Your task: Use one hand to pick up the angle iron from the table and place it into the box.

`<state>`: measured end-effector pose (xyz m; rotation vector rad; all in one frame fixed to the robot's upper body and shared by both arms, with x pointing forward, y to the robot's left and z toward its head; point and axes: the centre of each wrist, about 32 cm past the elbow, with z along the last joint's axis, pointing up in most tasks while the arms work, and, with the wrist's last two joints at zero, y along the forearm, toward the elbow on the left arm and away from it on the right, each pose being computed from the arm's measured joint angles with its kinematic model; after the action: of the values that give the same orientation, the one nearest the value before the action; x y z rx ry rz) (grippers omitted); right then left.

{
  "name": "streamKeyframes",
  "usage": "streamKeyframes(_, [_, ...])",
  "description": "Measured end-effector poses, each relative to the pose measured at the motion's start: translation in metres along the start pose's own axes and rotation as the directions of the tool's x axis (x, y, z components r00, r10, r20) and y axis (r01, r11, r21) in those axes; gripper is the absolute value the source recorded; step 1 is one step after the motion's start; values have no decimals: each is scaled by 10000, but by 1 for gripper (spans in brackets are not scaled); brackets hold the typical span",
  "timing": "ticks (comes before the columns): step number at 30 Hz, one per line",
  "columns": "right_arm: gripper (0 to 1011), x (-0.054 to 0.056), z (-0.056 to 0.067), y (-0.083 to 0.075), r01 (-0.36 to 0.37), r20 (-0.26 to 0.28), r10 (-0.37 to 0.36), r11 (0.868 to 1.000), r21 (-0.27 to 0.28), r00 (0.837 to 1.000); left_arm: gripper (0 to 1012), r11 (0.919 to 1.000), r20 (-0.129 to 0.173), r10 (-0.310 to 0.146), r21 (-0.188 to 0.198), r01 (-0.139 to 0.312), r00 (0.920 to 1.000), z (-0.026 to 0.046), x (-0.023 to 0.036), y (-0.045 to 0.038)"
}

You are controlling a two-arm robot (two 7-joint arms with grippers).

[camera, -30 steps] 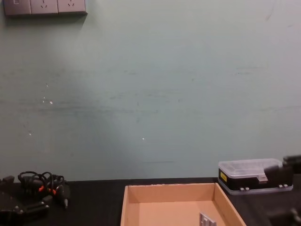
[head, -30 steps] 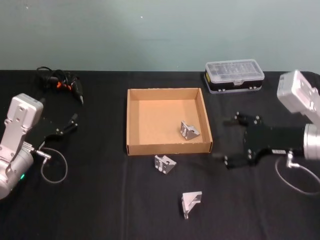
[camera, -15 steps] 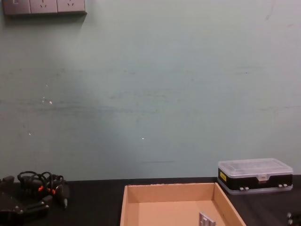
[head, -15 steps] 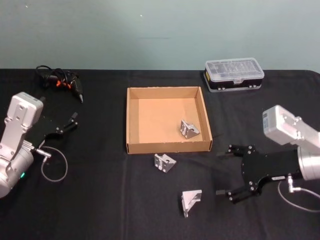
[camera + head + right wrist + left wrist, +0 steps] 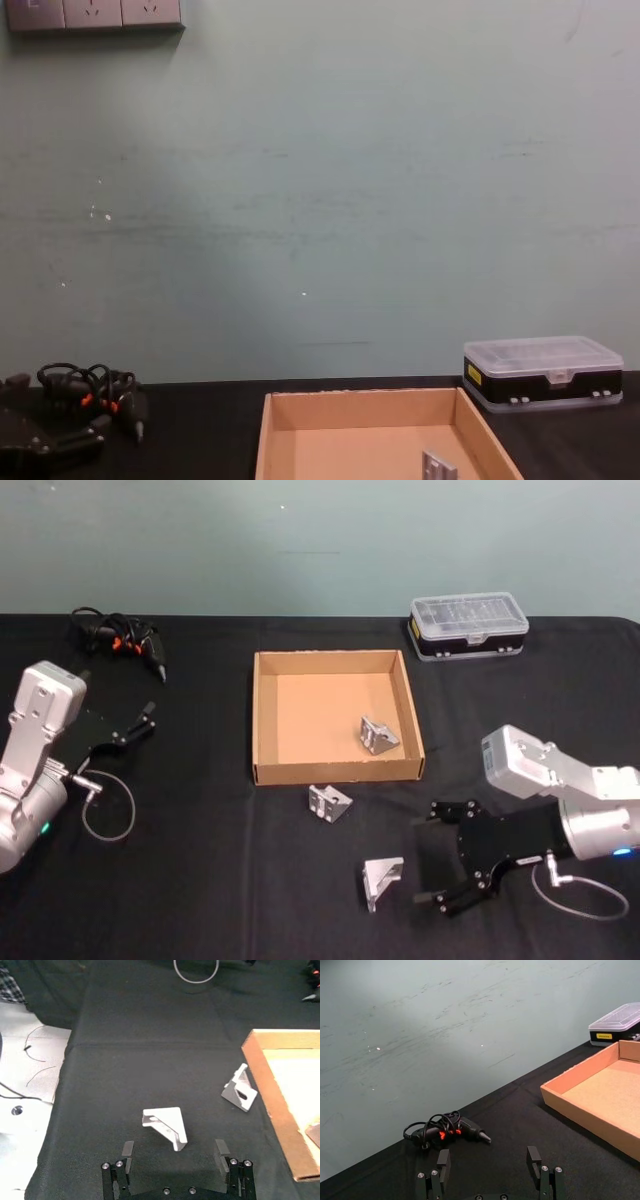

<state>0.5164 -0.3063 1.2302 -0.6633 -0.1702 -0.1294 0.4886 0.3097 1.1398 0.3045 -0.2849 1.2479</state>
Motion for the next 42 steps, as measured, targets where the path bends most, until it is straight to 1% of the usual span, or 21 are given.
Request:
streamKeyframes(7, [1002,24,-18,117,-356,39,356,9993,-78,9994,1000,10000,1,1,0,-1,10000,0,0,0])
streamKeyframes(15, [1003,55,-19,195,-509,89,510,9986,-150,9987,1000,10000,1,0,-1,0,10000,0,0,0])
streamKeyframes(33, [1003,201,-53,352,-540,-24,539,9984,-189,9985,1000,10000,1,1,-1,-1,10000,0,0,0])
streamKeyframes(42, [1003,249,-62,367,-390,-96,388,9991,-187,9992,1000,10000,1,0,0,0,10000,0,0,0])
